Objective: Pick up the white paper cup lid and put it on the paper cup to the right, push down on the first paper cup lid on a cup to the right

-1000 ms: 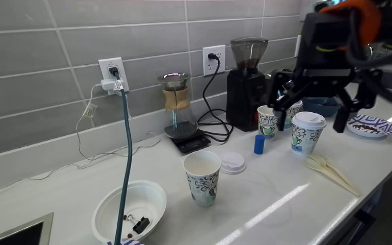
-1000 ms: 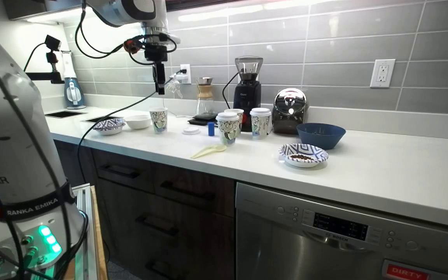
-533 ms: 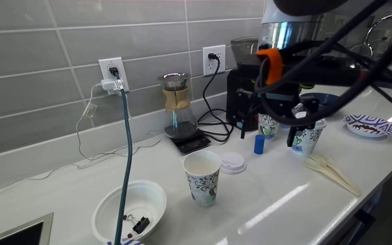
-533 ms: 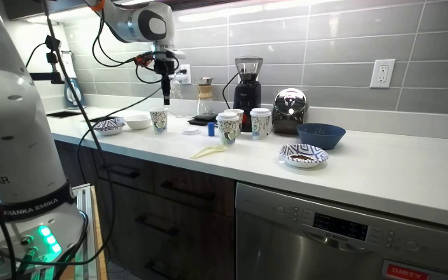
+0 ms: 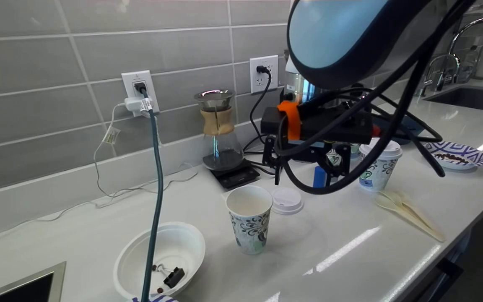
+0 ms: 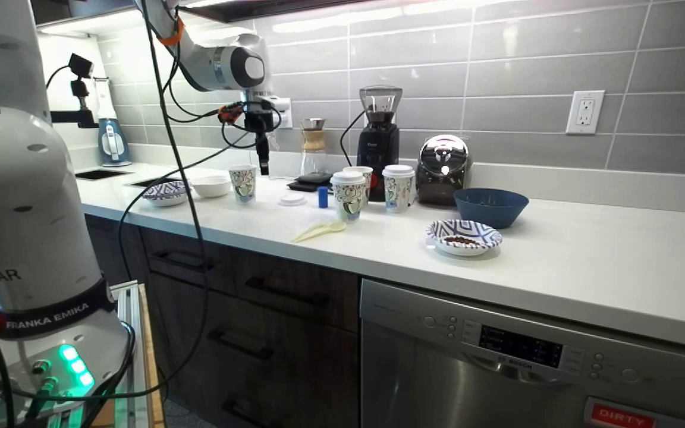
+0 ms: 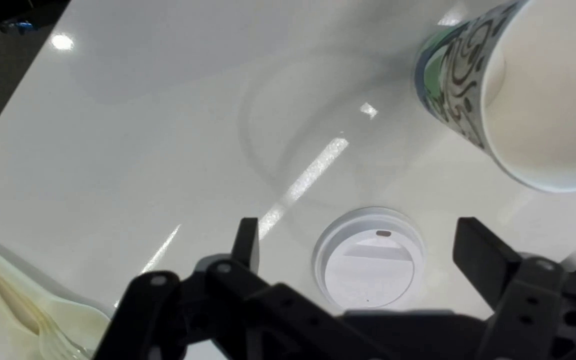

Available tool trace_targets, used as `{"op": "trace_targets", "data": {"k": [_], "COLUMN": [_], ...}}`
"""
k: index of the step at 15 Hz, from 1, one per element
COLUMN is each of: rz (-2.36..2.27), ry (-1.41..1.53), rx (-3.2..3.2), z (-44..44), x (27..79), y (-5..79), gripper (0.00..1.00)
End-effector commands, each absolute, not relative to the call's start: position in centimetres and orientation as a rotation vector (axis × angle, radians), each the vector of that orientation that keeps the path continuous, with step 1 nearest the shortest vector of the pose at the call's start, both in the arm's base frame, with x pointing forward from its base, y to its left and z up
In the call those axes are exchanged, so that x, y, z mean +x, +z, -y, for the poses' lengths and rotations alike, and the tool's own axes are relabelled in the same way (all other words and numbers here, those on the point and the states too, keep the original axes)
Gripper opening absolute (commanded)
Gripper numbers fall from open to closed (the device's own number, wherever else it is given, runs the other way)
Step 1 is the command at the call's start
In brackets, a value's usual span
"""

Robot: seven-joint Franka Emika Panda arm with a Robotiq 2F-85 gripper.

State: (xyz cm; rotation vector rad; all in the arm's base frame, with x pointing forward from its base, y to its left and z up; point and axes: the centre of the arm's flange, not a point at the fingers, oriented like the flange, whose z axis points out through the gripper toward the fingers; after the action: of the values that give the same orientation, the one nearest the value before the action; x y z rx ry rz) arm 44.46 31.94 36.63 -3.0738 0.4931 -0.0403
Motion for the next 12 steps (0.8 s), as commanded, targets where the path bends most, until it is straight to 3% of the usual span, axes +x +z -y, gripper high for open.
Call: {"op": "trace_targets", "data": {"k": [1,12], "rz": [-0.494,-0.473], "ry": [-0.042,-0.067], "rx": [-3.073,-3.023], "z": [-32.0,-33.2], "x": [44.6,47.2], "y": [36.7,33.0], "gripper": [1.0,1.0]}}
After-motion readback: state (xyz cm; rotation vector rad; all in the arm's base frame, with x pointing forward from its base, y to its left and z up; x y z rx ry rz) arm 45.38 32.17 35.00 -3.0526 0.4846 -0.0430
